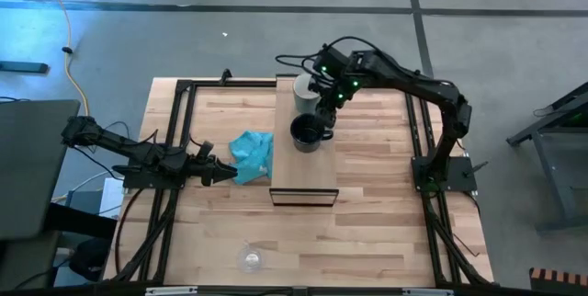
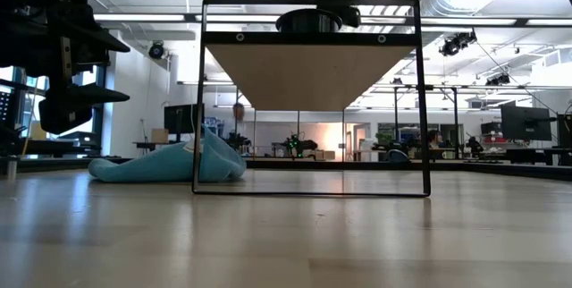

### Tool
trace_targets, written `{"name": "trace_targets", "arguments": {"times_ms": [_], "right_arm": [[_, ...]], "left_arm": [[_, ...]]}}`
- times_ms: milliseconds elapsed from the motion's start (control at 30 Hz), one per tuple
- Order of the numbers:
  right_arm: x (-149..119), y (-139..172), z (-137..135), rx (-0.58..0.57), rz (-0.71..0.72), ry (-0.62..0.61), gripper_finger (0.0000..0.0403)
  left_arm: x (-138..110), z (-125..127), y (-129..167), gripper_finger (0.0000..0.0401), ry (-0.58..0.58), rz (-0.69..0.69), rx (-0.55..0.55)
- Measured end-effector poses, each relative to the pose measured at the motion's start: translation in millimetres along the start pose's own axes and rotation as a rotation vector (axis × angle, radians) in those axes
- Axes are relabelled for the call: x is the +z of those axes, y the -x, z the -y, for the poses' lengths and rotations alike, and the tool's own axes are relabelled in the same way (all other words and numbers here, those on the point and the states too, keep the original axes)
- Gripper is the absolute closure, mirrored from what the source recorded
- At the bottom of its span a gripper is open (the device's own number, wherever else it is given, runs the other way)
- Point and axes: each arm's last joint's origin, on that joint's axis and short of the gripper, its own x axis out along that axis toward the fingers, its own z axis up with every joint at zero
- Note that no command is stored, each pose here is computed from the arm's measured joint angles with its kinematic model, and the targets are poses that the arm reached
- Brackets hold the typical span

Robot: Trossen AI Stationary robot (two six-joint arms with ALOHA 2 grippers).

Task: Stack small to large cups/mugs on shelf
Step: Put the transparent mug on the shelf

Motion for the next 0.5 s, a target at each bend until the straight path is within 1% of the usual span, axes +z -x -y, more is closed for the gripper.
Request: {"name": "trace_targets", "arguments": {"times_ms": [333,500], "right_arm": [[0.3,30.1,-9.5,-0.001,-0.009,0.005,0.0230],[-0.6,52.9,-18.9,0.002,-0.001,0.036,0.0230]], "left_arm": [[-0.2,0.1,0.0,0.0130,0.000,-0.006,-0.003],[-2.4,1.5,0.1,0.0130,0.014,-0.086,-0.043]]}}
